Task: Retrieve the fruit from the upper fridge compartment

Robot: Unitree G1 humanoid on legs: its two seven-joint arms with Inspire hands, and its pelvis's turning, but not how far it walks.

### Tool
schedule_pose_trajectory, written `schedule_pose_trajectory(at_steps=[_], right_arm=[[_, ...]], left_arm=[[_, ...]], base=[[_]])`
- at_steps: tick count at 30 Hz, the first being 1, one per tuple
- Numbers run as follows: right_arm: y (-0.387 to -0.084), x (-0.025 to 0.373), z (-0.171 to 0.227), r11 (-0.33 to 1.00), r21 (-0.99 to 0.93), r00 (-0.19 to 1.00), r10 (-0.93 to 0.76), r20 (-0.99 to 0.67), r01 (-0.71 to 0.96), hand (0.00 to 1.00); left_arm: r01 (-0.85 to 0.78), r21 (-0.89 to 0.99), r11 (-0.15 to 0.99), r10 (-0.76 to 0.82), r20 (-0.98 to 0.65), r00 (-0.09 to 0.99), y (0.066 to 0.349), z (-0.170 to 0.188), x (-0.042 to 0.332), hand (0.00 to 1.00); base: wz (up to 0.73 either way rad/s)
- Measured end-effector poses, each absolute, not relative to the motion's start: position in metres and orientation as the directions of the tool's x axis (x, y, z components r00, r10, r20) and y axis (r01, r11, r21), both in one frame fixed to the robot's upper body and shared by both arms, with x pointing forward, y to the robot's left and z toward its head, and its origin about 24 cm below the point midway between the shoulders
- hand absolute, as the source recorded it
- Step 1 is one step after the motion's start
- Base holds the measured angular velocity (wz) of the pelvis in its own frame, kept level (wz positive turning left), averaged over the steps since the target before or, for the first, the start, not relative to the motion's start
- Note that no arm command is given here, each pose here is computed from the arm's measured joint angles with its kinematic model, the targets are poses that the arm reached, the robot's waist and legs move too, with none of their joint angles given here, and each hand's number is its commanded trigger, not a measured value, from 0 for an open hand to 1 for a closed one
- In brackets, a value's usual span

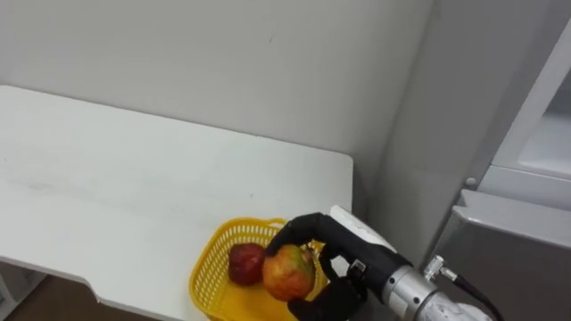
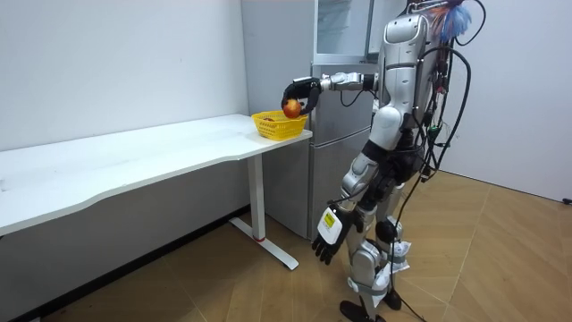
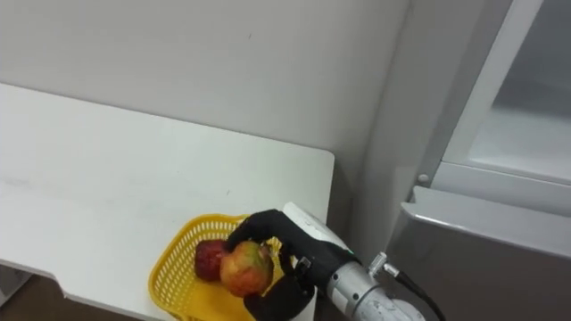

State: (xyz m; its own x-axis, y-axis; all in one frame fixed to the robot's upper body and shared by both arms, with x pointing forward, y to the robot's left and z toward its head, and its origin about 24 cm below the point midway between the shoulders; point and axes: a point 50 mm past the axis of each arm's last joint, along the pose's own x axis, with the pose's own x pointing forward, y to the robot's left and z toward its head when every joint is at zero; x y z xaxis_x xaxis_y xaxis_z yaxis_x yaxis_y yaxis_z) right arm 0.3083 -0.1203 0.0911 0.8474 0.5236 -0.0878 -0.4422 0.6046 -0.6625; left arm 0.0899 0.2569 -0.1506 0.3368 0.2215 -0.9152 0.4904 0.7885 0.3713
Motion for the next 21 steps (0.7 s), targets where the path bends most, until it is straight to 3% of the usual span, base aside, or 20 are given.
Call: schedule_pose_trajectory(at_steps=[2,3,4,5,6,21], right_arm=[[-0.122,0.309,0.088,0.604,-0.661,0.85,0.517,-0.1,-0.446,1.0],[-0.122,0.309,0.088,0.604,-0.661,0.85,0.517,-0.1,-0.445,0.75],[-0.122,0.309,0.088,0.602,-0.663,0.85,0.517,-0.101,-0.445,0.65],[-0.121,0.31,0.088,0.6,-0.664,0.849,0.517,-0.105,-0.447,0.27],[-0.121,0.31,0.088,0.599,-0.664,0.849,0.518,-0.106,-0.448,0.0],[-0.121,0.315,0.078,0.591,-0.666,0.859,0.487,-0.156,-0.456,0.0]], left_arm=[[0.491,0.37,0.789,0.224,-0.916,0.332,0.257,-0.151,0.089,0.0],[0.491,0.37,0.788,0.224,-0.917,0.331,0.257,-0.151,0.089,0.0],[0.491,0.37,0.788,0.225,-0.917,0.33,0.257,-0.151,0.09,0.0],[0.491,0.37,0.788,0.226,-0.917,0.33,0.257,-0.151,0.09,0.0],[0.491,0.37,0.789,0.226,-0.917,0.329,0.257,-0.151,0.09,0.0],[0.507,0.347,0.789,0.207,-0.927,0.311,0.255,-0.15,0.094,0.0]], base=[[0.0],[0.0],[0.0],[0.0],[0.0],[0.01]])
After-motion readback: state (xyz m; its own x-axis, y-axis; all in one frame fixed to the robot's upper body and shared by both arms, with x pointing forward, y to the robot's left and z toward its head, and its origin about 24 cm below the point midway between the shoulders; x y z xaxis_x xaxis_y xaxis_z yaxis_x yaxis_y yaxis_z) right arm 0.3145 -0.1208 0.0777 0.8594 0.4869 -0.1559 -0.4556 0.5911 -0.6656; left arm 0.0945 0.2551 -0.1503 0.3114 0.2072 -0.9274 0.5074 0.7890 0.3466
